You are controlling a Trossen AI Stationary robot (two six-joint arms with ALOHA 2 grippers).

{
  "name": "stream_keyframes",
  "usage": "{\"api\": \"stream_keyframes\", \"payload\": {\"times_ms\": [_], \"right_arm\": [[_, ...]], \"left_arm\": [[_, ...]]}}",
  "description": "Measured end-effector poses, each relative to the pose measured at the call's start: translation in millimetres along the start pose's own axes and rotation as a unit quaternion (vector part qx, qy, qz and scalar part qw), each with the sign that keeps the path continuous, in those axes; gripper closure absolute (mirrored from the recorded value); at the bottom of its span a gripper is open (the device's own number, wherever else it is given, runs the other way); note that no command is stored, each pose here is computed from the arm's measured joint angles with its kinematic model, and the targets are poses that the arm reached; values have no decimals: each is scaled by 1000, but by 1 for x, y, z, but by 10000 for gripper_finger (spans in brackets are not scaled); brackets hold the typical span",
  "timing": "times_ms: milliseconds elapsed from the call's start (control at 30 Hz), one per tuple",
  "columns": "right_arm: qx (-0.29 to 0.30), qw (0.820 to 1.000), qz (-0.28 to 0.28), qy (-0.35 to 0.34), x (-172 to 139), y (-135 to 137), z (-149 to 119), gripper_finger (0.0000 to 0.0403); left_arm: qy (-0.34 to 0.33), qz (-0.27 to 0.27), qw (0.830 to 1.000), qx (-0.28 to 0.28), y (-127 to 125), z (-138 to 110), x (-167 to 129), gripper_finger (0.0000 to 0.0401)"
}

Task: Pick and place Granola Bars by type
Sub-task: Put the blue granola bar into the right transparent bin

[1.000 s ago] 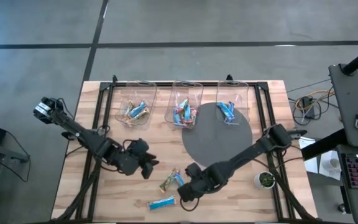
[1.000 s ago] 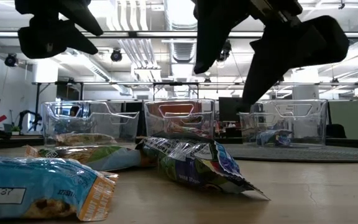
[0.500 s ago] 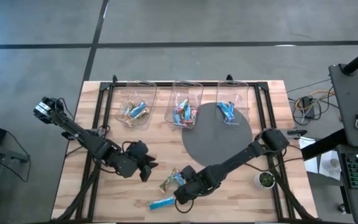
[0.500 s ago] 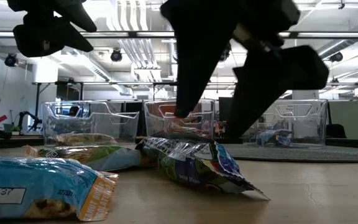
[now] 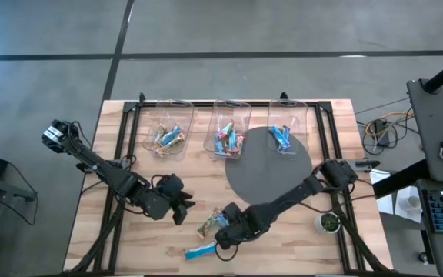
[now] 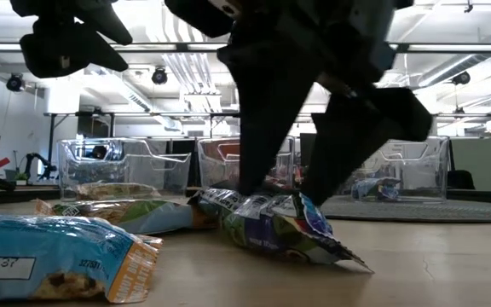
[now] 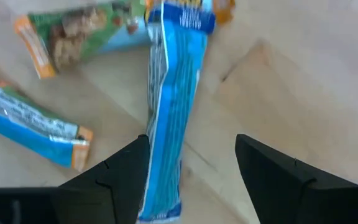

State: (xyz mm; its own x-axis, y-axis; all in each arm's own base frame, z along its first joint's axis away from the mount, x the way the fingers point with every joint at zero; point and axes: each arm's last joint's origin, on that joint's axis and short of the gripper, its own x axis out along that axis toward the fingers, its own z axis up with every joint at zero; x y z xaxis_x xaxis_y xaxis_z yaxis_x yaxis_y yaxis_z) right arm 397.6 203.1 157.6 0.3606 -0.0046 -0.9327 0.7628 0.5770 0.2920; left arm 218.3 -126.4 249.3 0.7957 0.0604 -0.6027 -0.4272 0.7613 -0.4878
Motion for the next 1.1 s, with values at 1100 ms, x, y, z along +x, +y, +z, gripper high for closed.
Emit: {"api": "stream_keyframes", "payload": {"times_ms": [1100], "right_arm": [[-73, 995, -50, 52, 9, -13, 3, 330]], "left_arm": [[8, 20, 1000, -5, 13, -12, 6, 271]]}}
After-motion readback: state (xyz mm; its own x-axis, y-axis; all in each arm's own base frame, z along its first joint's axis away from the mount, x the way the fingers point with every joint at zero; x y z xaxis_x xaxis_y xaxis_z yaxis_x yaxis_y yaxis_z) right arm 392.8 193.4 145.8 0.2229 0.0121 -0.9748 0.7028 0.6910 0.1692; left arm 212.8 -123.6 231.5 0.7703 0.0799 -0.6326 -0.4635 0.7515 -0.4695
